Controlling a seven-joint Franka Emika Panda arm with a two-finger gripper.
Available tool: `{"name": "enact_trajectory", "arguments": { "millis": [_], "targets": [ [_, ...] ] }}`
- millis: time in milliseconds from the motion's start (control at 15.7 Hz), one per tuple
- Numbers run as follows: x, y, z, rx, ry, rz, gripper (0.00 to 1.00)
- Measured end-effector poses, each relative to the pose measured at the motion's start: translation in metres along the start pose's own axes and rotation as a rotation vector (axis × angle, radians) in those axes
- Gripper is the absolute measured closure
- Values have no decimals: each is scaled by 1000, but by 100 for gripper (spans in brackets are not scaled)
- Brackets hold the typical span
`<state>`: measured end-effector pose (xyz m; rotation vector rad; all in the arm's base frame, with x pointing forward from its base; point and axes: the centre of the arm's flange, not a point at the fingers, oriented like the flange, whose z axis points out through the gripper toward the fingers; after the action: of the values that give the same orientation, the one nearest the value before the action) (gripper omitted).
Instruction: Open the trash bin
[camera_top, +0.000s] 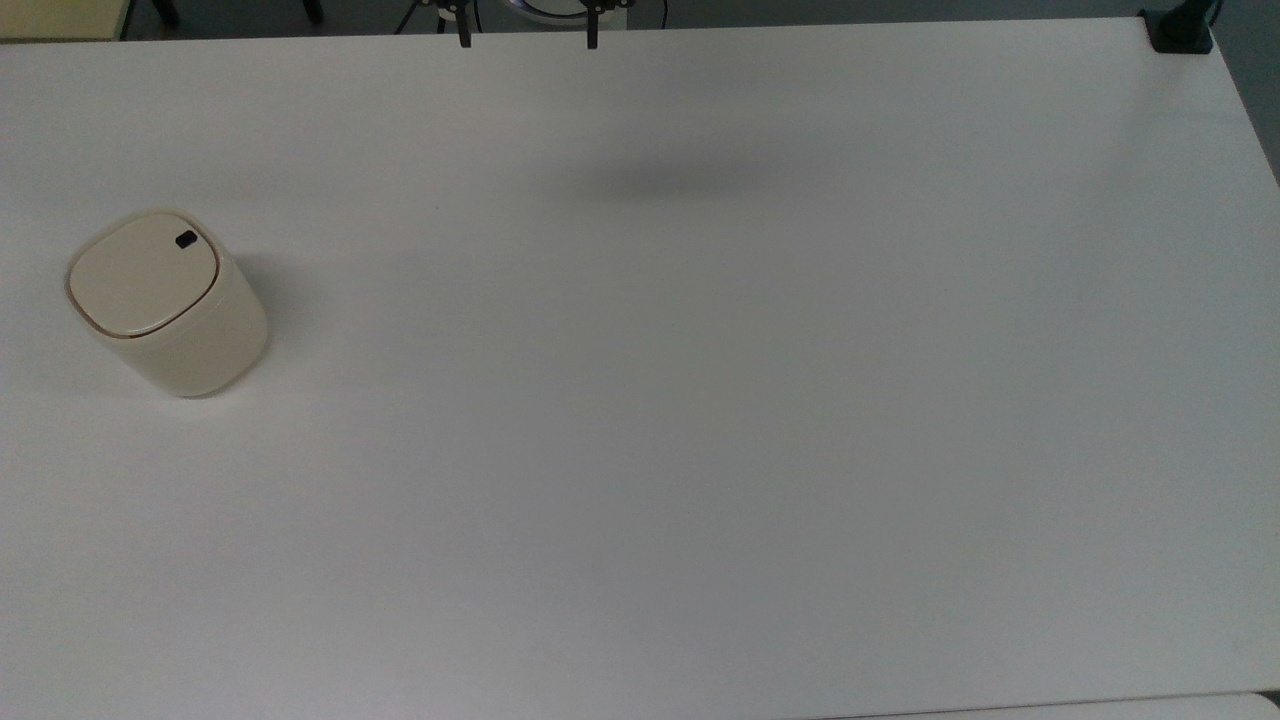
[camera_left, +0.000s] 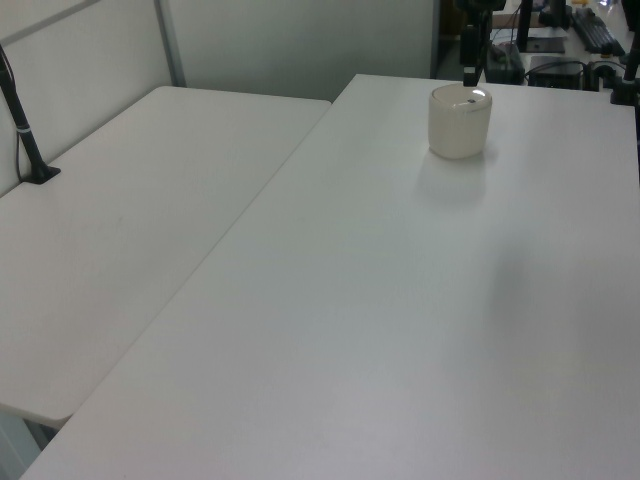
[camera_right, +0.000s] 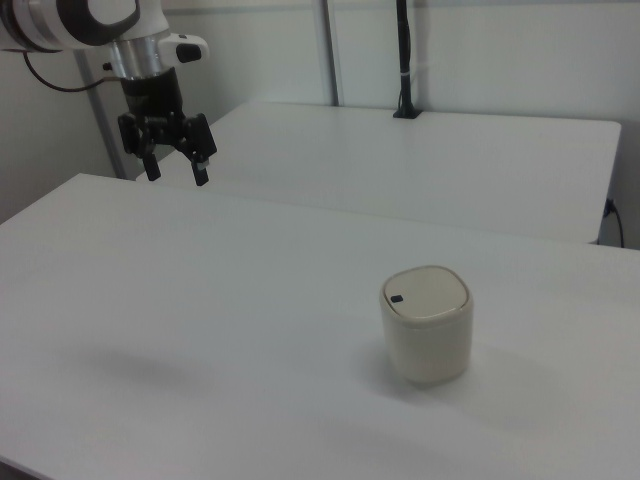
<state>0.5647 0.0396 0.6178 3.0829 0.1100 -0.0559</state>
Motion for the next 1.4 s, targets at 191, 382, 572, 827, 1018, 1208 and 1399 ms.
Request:
{"name": "enact_trajectory", "arguments": {
  "millis": [191,382,572,827,1018,1208,1399],
  "targets": [
    [0,0,-1,0,2,0,0],
    [-1,0,-2,0,3,0,3],
    [-1,1,-2,0,4,1,20],
    [-1,1,-2,0,4,-1,63],
    [-1,1,-2,0,5,-2,92],
    [0,11,-3,0,19,18,99],
    [0,50,-2,1,29,89,99]
  ]
}}
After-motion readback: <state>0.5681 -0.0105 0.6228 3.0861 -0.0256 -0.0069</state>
